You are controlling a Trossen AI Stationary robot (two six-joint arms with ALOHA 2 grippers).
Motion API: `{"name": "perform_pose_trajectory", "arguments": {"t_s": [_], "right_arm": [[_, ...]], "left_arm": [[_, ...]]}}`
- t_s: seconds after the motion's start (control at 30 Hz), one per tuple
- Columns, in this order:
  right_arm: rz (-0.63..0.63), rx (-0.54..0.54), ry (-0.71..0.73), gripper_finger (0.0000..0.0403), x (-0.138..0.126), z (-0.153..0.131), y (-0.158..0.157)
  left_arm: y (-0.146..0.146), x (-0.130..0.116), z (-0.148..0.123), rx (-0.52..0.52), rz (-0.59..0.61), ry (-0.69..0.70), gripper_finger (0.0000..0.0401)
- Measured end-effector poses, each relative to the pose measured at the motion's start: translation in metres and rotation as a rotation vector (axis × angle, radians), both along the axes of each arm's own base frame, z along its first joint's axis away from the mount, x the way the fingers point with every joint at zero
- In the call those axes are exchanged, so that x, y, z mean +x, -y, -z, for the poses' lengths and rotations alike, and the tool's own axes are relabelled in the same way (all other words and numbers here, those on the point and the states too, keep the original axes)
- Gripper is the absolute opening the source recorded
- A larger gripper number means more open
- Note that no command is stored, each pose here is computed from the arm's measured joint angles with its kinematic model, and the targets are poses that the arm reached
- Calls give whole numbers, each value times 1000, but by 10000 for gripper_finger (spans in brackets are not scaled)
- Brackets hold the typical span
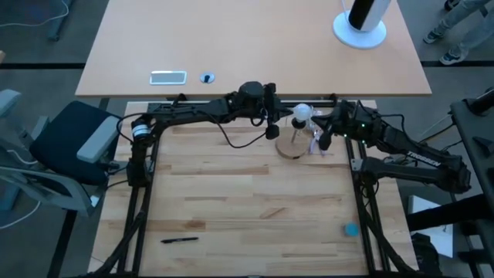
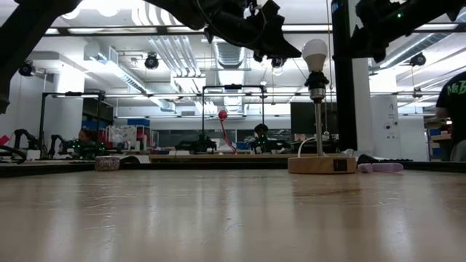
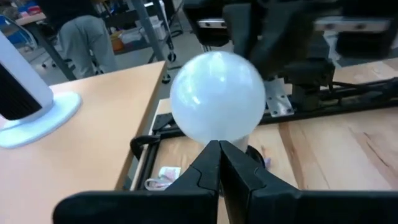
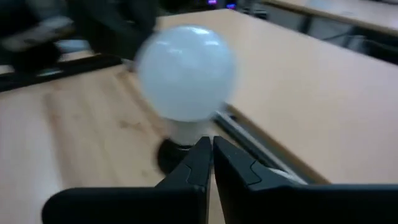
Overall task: Screw lightbulb
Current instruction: Insert the lightbulb on the lamp
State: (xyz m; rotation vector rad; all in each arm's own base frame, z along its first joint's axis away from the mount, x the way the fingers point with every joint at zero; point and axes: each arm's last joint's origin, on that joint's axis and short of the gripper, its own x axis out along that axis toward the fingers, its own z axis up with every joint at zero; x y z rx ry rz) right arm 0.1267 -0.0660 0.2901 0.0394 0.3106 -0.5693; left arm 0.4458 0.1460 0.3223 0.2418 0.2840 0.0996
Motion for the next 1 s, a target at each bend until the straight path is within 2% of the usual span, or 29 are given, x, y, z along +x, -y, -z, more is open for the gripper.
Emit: {"name": "perform_pose_trajectory", "arguments": {"t_s": [0.13, 0.27, 0.63, 1.0], "right_arm": [[71, -62, -19, 13, -2, -2, 2], [50, -106, 14, 13, 4, -6, 5], [14, -62, 27, 13, 16, -2, 9], [-107, 0, 81, 13, 12, -5, 2]], "left_arm": [[1, -1, -2, -3, 38, 13, 0], [2, 0, -3, -5, 49, 17, 0], [1, 1, -5, 2, 48, 45, 0], [-4, -1, -2, 25, -39, 18, 0]]}}
